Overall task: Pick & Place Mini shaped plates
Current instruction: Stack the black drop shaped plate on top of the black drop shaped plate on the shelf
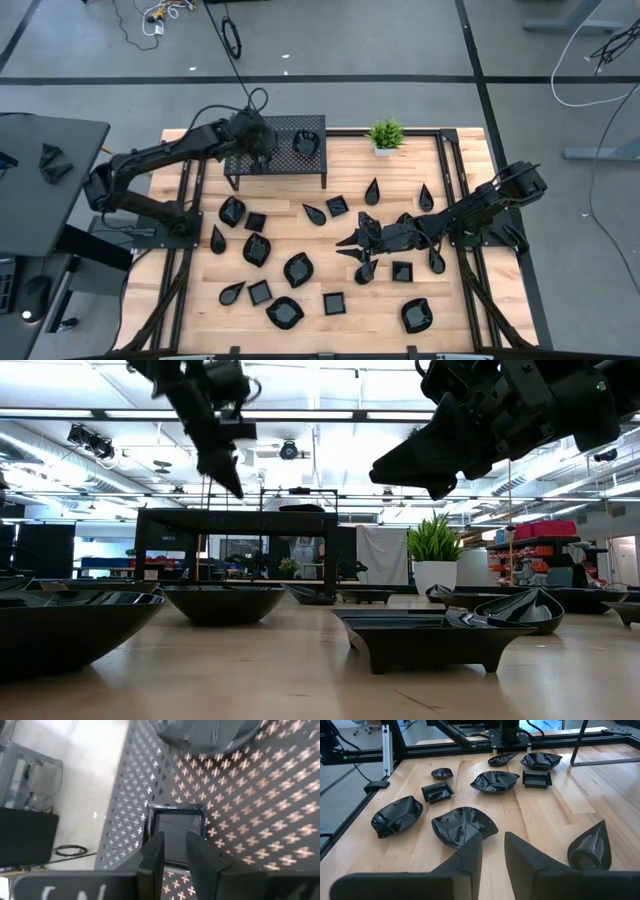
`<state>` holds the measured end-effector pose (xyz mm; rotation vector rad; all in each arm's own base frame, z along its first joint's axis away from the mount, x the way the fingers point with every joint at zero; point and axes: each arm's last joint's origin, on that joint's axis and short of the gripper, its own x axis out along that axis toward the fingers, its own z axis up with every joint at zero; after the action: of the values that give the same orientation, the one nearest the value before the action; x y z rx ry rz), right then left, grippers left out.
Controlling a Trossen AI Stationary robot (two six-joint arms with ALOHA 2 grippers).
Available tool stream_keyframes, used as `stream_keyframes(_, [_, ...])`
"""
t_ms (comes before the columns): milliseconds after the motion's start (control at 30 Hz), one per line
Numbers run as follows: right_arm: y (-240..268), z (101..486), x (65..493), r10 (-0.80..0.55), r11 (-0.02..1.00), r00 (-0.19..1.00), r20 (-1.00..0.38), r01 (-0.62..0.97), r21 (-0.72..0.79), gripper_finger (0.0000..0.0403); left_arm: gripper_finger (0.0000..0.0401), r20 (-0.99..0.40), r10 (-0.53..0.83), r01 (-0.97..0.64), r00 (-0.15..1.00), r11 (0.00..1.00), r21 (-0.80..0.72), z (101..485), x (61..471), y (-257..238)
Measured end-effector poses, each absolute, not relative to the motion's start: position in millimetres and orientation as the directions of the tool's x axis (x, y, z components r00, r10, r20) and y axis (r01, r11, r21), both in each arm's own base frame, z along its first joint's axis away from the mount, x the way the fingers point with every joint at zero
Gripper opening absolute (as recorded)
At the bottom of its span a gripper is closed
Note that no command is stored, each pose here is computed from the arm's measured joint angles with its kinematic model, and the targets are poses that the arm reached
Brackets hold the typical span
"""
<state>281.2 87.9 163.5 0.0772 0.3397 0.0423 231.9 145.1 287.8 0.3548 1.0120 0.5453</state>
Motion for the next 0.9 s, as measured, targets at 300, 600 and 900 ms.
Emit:
stream_keyframes(300, [89,176,285,0.077,0.992,0.976,-0.204,-0.054,0.116,0.0087,0.0076,-0.689,0.400,-0.289,0.604,0.916,0.278,323,245,82])
stream_keyframes(600, [84,200,270,0.069,0.995,0.963,-0.260,-0.049,0.083,0.0087,0.0036,-0.675,0.175,-0.096,0.717,0.983,0.154,271,263,1])
stream_keyframes(900, [69,241,240,-0.167,0.977,0.755,-0.634,0.215,-0.001,0.0087,0.0009,-0.415,0.028,0.001,0.909,0.998,0.070,221,255,-65])
